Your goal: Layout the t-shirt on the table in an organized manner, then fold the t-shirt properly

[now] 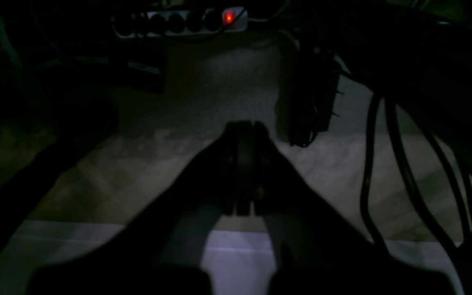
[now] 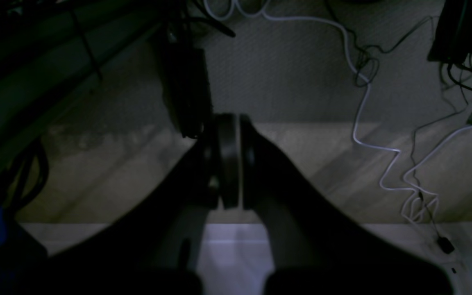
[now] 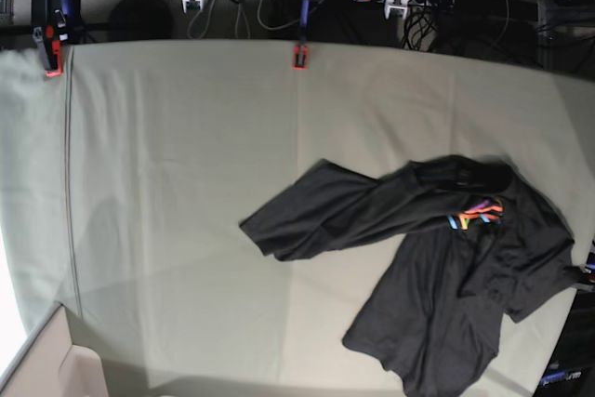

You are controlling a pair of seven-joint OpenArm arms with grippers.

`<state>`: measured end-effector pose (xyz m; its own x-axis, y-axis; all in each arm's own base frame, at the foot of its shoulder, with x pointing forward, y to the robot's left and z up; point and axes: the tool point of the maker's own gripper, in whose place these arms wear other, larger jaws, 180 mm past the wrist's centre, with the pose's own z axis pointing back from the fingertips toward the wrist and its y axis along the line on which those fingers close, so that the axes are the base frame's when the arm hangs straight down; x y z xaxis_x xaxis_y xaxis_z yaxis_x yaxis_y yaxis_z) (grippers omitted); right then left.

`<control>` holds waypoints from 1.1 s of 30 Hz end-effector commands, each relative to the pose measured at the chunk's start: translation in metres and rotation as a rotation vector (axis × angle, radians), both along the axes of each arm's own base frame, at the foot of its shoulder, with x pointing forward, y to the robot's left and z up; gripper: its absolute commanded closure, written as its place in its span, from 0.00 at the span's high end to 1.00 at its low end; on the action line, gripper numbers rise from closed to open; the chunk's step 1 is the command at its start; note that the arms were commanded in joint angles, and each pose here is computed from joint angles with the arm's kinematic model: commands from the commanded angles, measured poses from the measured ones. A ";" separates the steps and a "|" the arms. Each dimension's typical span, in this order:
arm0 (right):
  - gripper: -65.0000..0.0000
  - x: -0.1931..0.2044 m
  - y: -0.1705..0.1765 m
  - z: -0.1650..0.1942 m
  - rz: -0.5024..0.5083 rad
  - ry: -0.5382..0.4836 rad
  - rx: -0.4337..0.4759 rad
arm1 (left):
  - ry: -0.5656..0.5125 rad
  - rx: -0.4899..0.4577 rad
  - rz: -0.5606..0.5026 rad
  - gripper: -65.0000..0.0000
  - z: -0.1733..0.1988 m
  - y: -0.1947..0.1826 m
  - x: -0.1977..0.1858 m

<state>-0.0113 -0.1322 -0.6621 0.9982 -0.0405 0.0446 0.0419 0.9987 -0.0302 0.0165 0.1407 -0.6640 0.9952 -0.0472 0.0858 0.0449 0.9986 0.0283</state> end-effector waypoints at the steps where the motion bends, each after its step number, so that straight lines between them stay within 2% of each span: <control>1: 0.00 0.001 0.003 0.000 -0.002 -0.005 0.019 | -0.003 0.005 -0.006 0.00 0.000 0.001 0.000; 33: 0.00 -0.019 0.003 0.001 -0.003 0.019 0.019 | 0.033 0.008 0.003 0.00 0.000 0.005 -0.026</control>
